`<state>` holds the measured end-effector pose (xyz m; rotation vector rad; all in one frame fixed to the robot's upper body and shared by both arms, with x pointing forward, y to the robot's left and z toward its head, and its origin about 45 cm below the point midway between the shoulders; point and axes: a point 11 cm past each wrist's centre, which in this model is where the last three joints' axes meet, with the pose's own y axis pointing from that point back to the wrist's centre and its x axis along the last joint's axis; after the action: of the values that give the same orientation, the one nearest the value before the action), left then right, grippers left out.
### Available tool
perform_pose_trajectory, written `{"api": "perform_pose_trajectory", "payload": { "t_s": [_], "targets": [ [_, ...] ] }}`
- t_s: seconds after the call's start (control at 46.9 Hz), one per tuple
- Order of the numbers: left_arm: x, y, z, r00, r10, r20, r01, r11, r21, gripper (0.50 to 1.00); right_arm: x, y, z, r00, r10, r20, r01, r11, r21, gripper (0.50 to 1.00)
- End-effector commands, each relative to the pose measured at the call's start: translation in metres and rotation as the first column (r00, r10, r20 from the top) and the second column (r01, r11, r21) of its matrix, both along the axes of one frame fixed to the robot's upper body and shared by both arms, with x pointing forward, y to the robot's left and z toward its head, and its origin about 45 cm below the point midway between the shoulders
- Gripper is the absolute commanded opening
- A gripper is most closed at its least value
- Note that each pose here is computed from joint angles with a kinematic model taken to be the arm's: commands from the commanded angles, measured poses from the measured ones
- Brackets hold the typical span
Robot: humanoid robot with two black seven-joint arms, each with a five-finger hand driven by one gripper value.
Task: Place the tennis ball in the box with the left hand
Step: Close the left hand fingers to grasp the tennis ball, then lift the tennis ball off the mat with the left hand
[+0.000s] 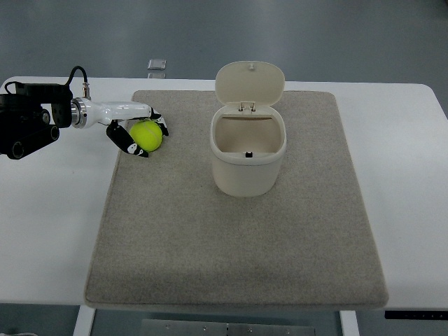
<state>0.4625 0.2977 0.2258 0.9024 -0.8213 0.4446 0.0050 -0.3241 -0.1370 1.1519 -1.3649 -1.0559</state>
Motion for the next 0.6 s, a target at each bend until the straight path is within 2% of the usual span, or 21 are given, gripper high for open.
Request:
{"api": "perform_pose_trajectory", "payload": {
  "t_s": [0.0,0.085,0.405,0.576],
  "targets": [
    [-0.001,0.001,-0.002,1.0,0.001,-0.003,-0.001,1.0,0.001,0.531,0.0,0.0,0.0,1.0,0.0,0.0,0.0,1.0,0.0,0.901],
    [0.0,0.002,-0.001,1.0,0.004,-0.001,-0.004,1.0,0.004,0.5,0.0,0.0,0.0,1.0,0.0,0.0,0.0,1.0,0.0,0.901],
    [0.003,0.001,0.004,1.0,0.014,0.01,-0.014,1.0,-0.01,0.5,0.0,0.0,0.0,1.0,0.0,0.0,0.0,1.0,0.0,0.901],
    [0.009,0.001,0.013,0.997,0.069,0.016,-0.067,0.993,-0.099,0.5,0.0,0.0,0.0,1.0,0.0,0.0,0.0,1.0,0.0,0.901]
  ]
}}
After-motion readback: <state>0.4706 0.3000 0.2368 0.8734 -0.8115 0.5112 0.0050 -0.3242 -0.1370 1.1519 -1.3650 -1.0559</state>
